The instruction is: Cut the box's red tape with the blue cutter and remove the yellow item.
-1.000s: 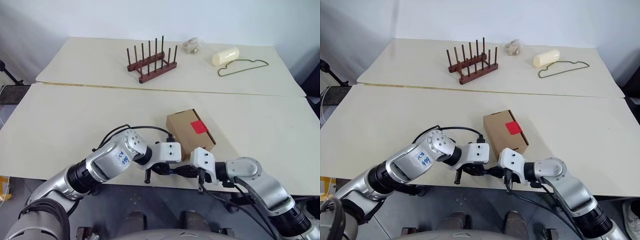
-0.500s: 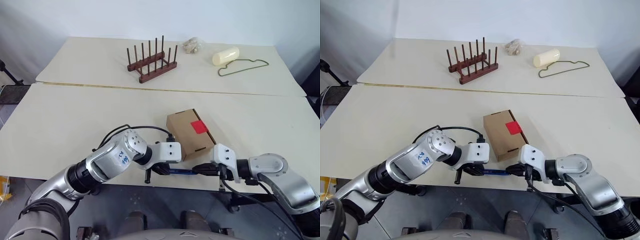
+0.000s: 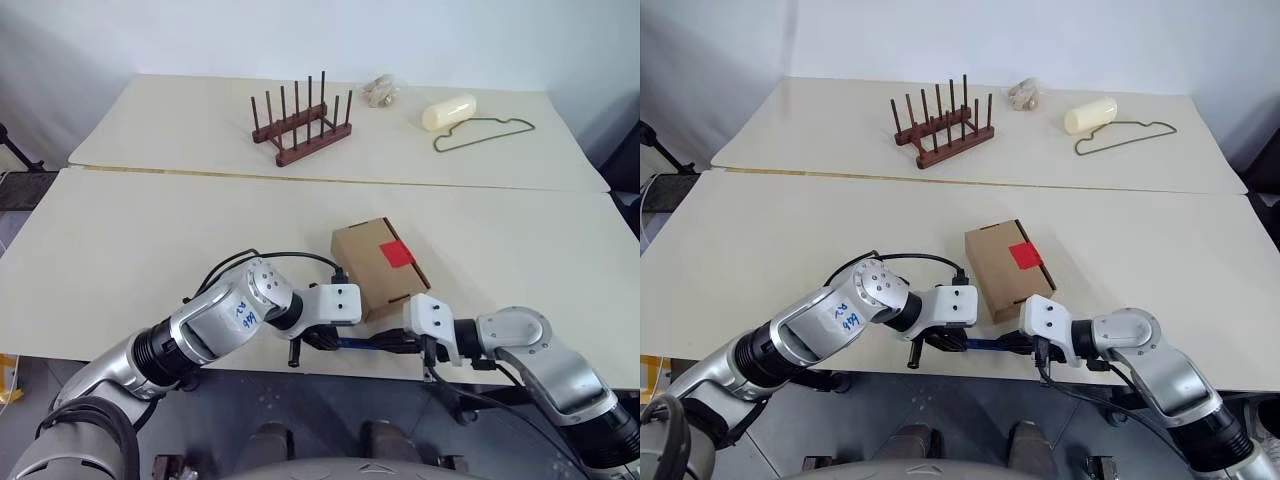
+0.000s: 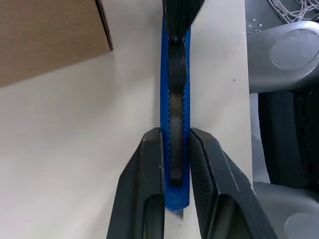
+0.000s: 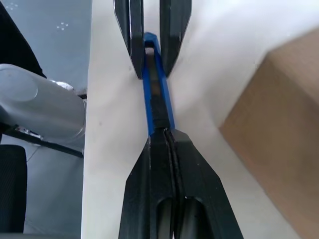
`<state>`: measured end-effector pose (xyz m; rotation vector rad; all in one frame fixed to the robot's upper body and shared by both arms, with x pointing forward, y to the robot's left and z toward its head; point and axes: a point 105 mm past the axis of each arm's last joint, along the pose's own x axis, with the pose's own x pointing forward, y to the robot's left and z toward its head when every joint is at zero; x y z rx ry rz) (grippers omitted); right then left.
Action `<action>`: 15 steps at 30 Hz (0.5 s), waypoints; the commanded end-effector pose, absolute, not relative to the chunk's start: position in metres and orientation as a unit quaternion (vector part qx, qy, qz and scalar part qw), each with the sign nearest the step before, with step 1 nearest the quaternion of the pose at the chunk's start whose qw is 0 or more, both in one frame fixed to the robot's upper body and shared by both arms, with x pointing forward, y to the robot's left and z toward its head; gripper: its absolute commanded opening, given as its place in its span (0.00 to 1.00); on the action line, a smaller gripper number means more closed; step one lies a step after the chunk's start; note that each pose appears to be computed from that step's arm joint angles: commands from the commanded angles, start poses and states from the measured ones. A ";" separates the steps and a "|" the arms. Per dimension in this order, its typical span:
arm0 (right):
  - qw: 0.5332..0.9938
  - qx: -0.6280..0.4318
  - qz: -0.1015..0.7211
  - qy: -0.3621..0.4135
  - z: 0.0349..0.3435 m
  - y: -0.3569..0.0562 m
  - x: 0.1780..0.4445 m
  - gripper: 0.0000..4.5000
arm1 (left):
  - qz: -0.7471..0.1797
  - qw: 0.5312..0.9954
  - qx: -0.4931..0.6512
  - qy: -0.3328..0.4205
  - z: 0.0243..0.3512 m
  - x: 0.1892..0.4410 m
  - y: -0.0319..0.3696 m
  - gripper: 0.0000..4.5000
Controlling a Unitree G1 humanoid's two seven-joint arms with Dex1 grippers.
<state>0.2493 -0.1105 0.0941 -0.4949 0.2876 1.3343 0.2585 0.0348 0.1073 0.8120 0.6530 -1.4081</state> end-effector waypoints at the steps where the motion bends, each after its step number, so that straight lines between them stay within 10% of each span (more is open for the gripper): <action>1: 0.734 -0.228 0.625 0.134 0.087 -0.102 0.246 0.01 | -0.616 0.634 0.353 0.308 0.098 0.256 0.037 0.09; 15: 0.733 -0.198 0.641 0.116 0.087 -0.068 0.241 0.01 | -0.613 0.638 0.350 0.308 0.099 0.256 0.038 0.09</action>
